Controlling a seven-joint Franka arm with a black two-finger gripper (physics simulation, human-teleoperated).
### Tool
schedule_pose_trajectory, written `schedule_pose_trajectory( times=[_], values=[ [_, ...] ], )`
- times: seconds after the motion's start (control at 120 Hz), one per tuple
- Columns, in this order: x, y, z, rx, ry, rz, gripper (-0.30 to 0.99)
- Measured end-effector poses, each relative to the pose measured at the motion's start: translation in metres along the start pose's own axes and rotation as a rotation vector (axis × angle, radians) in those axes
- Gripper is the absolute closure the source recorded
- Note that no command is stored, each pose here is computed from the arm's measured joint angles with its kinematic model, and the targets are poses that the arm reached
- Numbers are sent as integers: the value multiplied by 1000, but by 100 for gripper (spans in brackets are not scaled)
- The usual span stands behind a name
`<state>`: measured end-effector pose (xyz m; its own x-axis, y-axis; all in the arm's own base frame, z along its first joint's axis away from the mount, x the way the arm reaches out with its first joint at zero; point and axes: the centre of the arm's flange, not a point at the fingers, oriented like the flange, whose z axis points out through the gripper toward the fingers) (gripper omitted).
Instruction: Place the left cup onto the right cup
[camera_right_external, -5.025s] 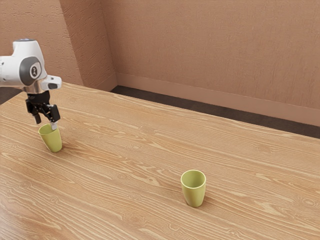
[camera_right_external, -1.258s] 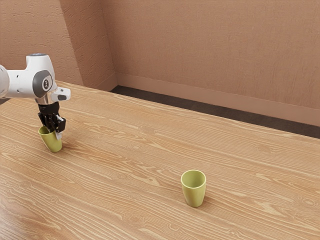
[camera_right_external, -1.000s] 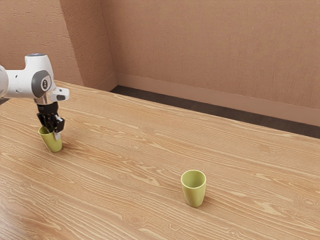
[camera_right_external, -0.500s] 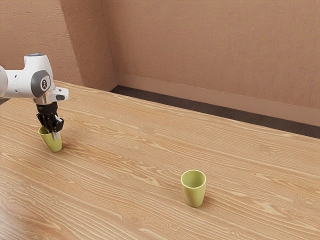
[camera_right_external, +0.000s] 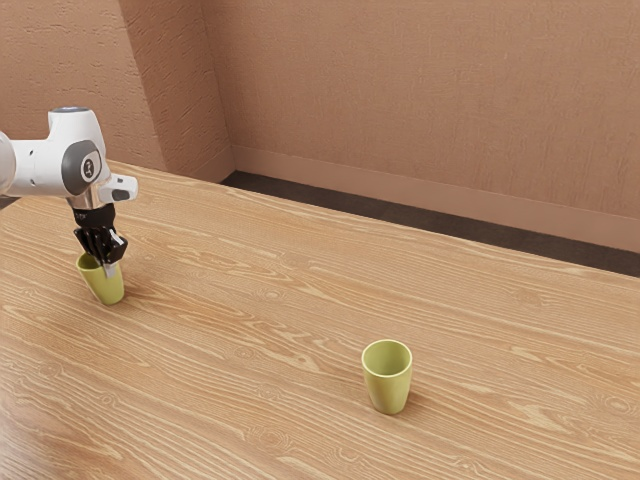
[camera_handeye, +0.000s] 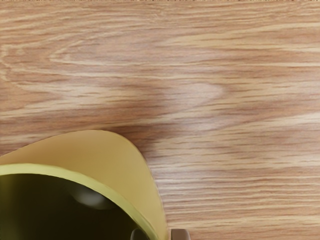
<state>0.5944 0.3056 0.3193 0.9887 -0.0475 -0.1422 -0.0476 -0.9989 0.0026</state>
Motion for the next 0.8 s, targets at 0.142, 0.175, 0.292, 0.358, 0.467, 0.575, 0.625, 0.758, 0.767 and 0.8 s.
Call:
schedule_pose_trajectory(
  times=[0.142, 0.175, 0.292, 0.358, 0.467, 0.575, 0.625, 0.758, 0.767, 0.8],
  values=[
    [0, 0, 0, 1, 0, -1, 77],
    [0, 0, 0, 2, 0, -1, 77],
    [0, 0, -1, 4, 2, -2, 78],
    [0, 0, -3, 6, 4, -3, 78],
    [-1, 1, -8, 9, 11, -4, 78],
    [-2, 2, -15, 14, 20, -5, 79],
    [-2, 3, -19, 16, 25, -5, 79],
    [-3, 7, -29, 23, 37, -1, 79],
    [-3, 7, -30, 23, 38, -1, 79],
    [-4, 8, -33, 26, 43, 0, 79]
  ],
)
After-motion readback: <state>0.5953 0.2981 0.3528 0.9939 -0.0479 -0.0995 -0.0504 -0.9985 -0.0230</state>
